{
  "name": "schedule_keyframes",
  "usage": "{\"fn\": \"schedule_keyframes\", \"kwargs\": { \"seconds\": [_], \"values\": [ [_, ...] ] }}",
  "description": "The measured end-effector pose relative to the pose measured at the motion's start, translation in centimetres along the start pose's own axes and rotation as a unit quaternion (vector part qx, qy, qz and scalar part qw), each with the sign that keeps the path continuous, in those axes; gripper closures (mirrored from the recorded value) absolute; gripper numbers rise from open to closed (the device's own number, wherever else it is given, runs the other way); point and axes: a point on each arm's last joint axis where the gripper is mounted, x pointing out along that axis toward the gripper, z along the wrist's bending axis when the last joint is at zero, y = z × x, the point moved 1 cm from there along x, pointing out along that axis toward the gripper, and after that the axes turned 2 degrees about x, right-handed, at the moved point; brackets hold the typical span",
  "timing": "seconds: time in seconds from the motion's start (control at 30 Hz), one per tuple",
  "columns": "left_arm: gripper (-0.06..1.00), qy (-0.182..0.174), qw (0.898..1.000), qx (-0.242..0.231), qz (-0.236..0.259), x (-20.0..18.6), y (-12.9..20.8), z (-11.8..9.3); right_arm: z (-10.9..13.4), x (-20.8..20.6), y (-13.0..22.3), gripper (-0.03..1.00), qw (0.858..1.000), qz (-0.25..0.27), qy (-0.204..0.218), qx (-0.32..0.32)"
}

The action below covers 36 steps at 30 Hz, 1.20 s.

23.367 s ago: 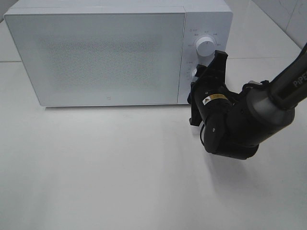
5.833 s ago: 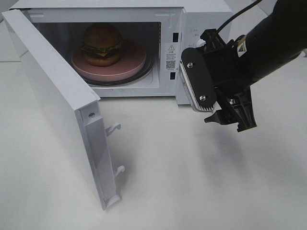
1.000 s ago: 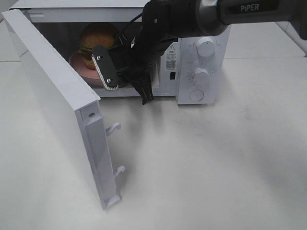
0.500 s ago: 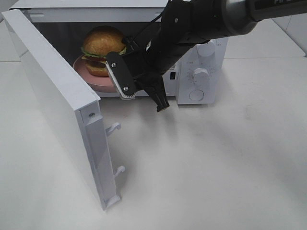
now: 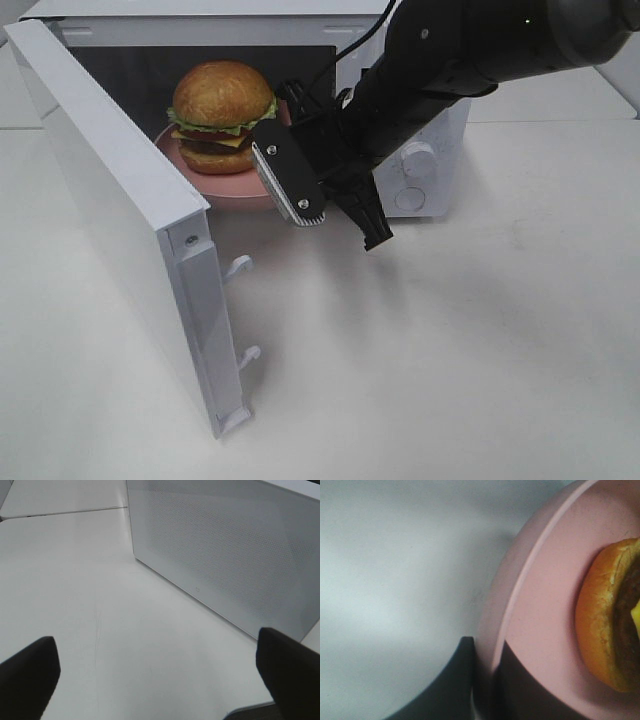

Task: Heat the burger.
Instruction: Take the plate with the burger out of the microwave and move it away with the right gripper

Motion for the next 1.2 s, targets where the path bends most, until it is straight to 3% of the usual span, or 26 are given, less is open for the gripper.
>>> {"fn": "schedule_keyframes", "kwargs": {
  "seconds": [0.37, 1.2],
  "values": [
    [-0.04, 0.000, 1.000, 0.000, 0.000, 0.0, 0.0, 0.0, 3.4, -3.0, -0.4, 0.89, 1.000, 0.001, -0.015, -0.005],
    [-0.04, 0.000, 1.000, 0.000, 0.000, 0.0, 0.0, 0.0, 11.4, -10.4, -0.8, 0.89, 0.999, 0.013, 0.012, 0.046]
  ]
}}
